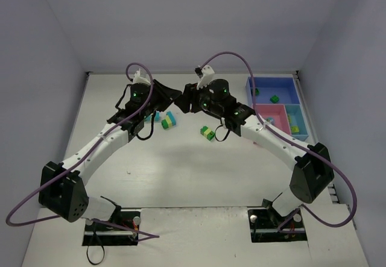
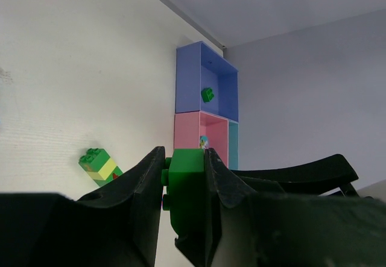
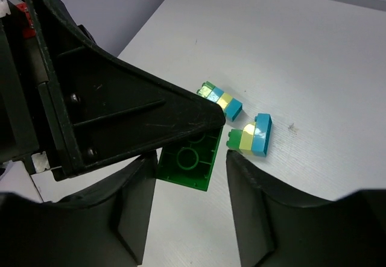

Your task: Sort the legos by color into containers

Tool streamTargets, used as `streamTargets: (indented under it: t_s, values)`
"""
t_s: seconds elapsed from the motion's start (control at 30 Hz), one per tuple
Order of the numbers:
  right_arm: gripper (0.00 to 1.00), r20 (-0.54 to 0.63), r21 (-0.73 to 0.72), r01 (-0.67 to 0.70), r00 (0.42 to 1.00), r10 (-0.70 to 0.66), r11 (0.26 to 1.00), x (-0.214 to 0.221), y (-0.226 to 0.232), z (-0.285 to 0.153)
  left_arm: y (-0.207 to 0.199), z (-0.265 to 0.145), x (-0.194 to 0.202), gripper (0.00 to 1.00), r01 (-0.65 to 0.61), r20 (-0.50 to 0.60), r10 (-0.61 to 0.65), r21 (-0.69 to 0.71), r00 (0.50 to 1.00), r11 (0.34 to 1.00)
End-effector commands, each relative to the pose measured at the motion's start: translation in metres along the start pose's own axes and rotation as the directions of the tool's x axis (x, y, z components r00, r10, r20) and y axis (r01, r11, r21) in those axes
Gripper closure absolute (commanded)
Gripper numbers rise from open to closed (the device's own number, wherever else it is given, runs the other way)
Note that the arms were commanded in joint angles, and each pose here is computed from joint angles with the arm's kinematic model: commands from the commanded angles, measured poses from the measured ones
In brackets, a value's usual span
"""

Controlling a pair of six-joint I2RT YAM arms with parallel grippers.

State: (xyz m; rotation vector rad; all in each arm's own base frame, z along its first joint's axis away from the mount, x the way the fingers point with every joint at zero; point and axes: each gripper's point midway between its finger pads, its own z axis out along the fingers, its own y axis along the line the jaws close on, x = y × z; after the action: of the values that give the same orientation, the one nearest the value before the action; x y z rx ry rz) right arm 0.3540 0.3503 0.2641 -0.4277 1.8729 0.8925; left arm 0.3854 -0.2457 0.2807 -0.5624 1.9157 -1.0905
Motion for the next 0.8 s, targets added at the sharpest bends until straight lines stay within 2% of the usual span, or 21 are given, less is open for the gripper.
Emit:
streamTargets:
  t_s: [0.0, 0.07, 0.1, 0.17, 0.2, 0.23, 0.3, 0.33, 0.43, 0.53, 0.63, 0.77]
  values:
    - [0.57, 0.155, -0.031, 0.055, 0.987, -0.05, 0.998, -0.044, 0.014, -0.001, -0.034, -0.012, -0.009, 0.96, 0.02, 0.035, -0.024, 0.117, 0.999, 0.993]
    - [0.64, 0.151, -0.032, 0.055, 0.987, -0.05, 0.998, -0.043, 0.014, 0.0, -0.034, -0.012, -0.008, 0.96, 0.025, 0.032, -0.028, 0.116, 0.999, 0.993]
    - [0.75, 0.148, -0.035, 0.056, 0.988, -0.05, 0.998, -0.042, 0.015, 0.0, -0.033, -0.012, -0.009, 0.96, 0.025, 0.034, -0.029, 0.116, 0.999, 0.993]
    - [0.84, 0.141, -0.038, 0.055, 0.989, -0.049, 0.998, -0.039, 0.015, 0.001, -0.034, -0.013, -0.008, 0.96, 0.022, 0.033, -0.025, 0.116, 0.999, 0.993]
    - [0.94, 0.137, -0.035, 0.054, 0.989, -0.049, 0.998, -0.038, 0.014, 0.0, -0.033, -0.013, -0.009, 0.96, 0.019, 0.033, -0.023, 0.116, 0.999, 0.993]
    - [0.99, 0.135, -0.029, 0.052, 0.99, -0.048, 0.998, -0.036, 0.012, 0.0, -0.033, -0.013, -0.008, 0.91, 0.011, 0.032, -0.015, 0.116, 0.999, 0.993]
    - [1.0, 0.131, -0.013, 0.052, 0.99, -0.05, 0.999, -0.033, 0.009, -0.003, -0.032, -0.013, -0.009, 0.8, -0.001, 0.035, -0.003, 0.112, 0.999, 0.994]
    - [1.0, 0.126, -0.005, 0.052, 0.991, -0.051, 0.999, -0.031, 0.006, -0.005, -0.03, -0.014, -0.008, 0.6, -0.011, 0.036, 0.007, 0.101, 0.999, 0.995]
    - [1.0, 0.111, 0.05, 0.055, 0.992, -0.06, 0.997, -0.024, -0.008, -0.01, -0.019, -0.013, -0.011, 0.31, -0.043, 0.053, 0.04, 0.057, 0.998, 0.997]
    - [1.0, 0.084, 0.129, 0.052, 0.994, -0.063, 0.99, -0.016, -0.034, -0.017, -0.008, -0.016, -0.021, 0.22, -0.093, 0.086, 0.093, -0.005, 0.992, 0.996]
    - [1.0, 0.051, 0.262, 0.058, 0.996, -0.074, 0.963, -0.012, -0.079, -0.029, 0.007, -0.021, -0.043, 0.21, -0.141, 0.123, 0.149, -0.069, 0.981, 0.988]
    - [1.0, 0.073, 0.481, 0.019, 0.995, -0.062, 0.877, -0.032, -0.163, -0.066, 0.034, -0.035, -0.061, 0.21, -0.254, 0.124, 0.278, -0.177, 0.953, 0.951]
